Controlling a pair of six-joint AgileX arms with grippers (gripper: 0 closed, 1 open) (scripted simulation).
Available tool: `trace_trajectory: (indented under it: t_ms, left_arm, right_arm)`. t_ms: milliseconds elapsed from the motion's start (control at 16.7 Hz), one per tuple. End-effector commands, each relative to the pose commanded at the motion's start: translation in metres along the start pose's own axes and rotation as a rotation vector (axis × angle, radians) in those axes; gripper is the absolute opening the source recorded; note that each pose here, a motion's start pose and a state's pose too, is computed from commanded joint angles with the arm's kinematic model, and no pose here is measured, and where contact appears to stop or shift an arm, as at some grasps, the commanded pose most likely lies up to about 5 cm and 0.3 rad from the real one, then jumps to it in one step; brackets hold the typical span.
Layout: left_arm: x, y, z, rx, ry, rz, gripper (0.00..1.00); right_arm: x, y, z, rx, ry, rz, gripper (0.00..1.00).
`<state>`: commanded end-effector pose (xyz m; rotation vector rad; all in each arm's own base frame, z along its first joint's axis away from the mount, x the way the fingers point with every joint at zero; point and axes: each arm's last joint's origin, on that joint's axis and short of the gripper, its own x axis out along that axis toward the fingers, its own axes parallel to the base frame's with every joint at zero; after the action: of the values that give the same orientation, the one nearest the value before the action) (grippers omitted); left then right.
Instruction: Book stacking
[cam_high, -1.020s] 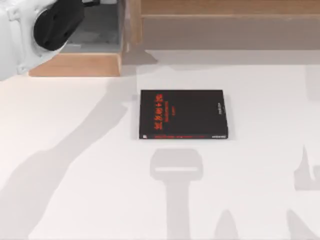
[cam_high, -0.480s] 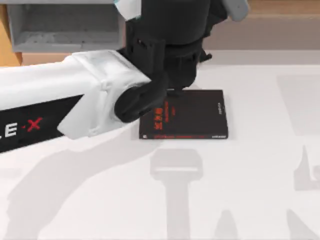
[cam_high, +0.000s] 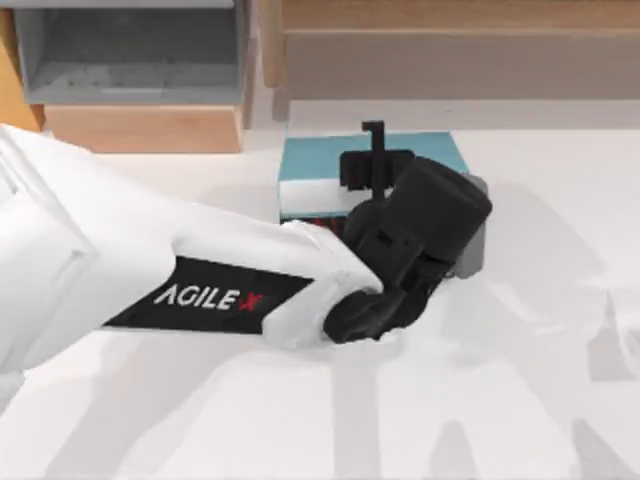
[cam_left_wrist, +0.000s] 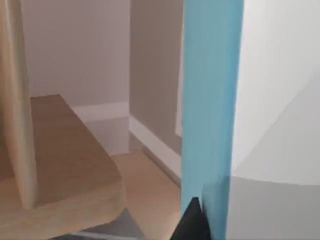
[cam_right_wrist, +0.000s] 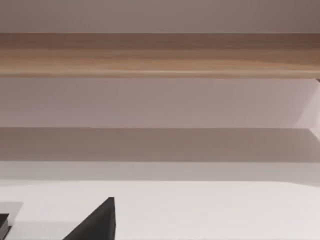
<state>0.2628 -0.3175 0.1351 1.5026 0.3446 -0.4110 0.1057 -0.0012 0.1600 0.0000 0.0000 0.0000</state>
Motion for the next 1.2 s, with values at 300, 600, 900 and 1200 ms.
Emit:
trace_trajectory:
  t_ms: [300, 600, 900, 1200]
  left_arm:
    - [0.0077, -0.0155, -0.0014, 0.037, 0.015, -0.04, 0.0]
    - [0.0126, -0.0152, -0.0015, 0.037, 0.015, -0.04, 0.0]
    - [0.0127, -0.0152, -0.0015, 0.037, 0.015, -0.04, 0.15]
    - [0.0127, -0.0152, -0.0015, 0.037, 0.015, -0.04, 0.53]
  right_arm:
    - [0.0, 0.0, 0.0, 0.0, 0.0, 0.0, 1.0]
    - [0.0, 0.0, 0.0, 0.0, 0.0, 0.0, 1.0]
    - [0.0, 0.0, 0.0, 0.0, 0.0, 0.0, 1.0]
    - [0.0, 0.0, 0.0, 0.0, 0.0, 0.0, 1.0]
